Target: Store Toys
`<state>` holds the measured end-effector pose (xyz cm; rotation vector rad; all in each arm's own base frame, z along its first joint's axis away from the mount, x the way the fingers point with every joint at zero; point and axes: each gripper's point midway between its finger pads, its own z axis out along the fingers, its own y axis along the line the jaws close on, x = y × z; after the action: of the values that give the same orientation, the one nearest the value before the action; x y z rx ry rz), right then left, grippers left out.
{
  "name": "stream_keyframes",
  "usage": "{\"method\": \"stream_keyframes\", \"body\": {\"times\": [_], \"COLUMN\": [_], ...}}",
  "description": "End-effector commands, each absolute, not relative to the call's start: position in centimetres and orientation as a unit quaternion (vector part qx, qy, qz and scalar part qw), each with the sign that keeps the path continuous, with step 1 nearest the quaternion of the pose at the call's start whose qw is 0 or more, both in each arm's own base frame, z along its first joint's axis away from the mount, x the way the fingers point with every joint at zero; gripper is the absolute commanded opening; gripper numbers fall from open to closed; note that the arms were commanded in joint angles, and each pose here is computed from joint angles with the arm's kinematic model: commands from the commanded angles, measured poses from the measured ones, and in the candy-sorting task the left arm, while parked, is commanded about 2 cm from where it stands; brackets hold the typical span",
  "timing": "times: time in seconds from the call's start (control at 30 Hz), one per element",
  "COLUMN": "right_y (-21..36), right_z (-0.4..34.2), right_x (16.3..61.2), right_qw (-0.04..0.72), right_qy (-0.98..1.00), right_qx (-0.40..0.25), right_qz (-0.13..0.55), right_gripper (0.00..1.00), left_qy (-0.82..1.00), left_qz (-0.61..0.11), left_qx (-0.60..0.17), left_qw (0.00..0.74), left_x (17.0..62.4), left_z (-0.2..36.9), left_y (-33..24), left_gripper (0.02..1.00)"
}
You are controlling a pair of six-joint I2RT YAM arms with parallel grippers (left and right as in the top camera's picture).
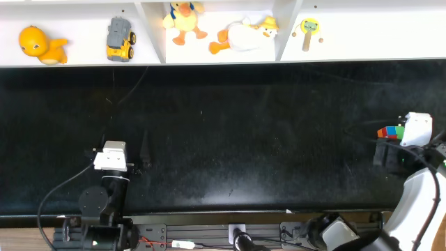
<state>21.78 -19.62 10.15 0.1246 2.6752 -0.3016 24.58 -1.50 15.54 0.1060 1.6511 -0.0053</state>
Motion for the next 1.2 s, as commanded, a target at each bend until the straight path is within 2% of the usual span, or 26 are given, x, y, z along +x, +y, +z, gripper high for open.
{"method": "stream_keyframes", "body": {"times": [0.03, 0.33, 0.6, 0.73, 0.9, 0.93, 0.97, 1.17, 1.2], "right_y": [-20.6, -21.6, -21.8, -21.2, -20.8, -20.7, -20.7, -20.9, -20.9], "right_z": [9.4, 6.3, 4.8, 4.8, 4.9, 4.9, 4.9, 4.9, 4.9], "right_x": [22.6, 23.5, 24.5, 25.0, 25.5, 25.6, 25.7, 25.6, 25.6], "right_qw": [0.234, 0.218, 0.229, 0.241, 0.244, 0.245, 0.244, 0.238, 0.238], "right_qy": [0.967, 0.972, 0.971, 0.968, 0.968, 0.968, 0.968, 0.969, 0.969], "right_qx": [-0.017, -0.011, 0.028, 0.051, 0.04, 0.038, 0.036, 0.04, 0.041], "right_qz": [-0.105, -0.085, -0.057, -0.035, -0.035, -0.035, -0.037, -0.045, -0.044], "right_gripper": [0.998, 0.993, 0.978, 0.888, 0.781, 0.746, 0.669, 0.617, 0.56], "left_qy": [0.733, 0.733, 0.733, 0.733, 0.733, 0.733, 0.733, 0.733, 0.733], "left_qz": [0.004, 0.004, 0.004, 0.004, 0.004, 0.004, 0.004, 0.004, 0.004], "left_qx": [0.053, 0.053, 0.053, 0.053, 0.053, 0.053, 0.053, 0.053, 0.053], "left_qw": [0.679, 0.679, 0.679, 0.679, 0.679, 0.679, 0.679, 0.679, 0.679], "left_x": [24.5, 24.5, 24.5, 24.5, 24.5, 24.5, 24.5, 24.5, 24.5], "left_z": [15.6, 15.6, 15.6, 15.6, 15.6, 15.6, 15.6, 15.6, 15.6], "left_y": [-1.5, -1.5, -1.5, -1.5, -1.5, -1.5, -1.5, -1.5, -1.5], "left_gripper": [0.998, 0.998, 0.998, 0.998, 0.998, 0.998, 0.998, 0.998, 0.998]}}
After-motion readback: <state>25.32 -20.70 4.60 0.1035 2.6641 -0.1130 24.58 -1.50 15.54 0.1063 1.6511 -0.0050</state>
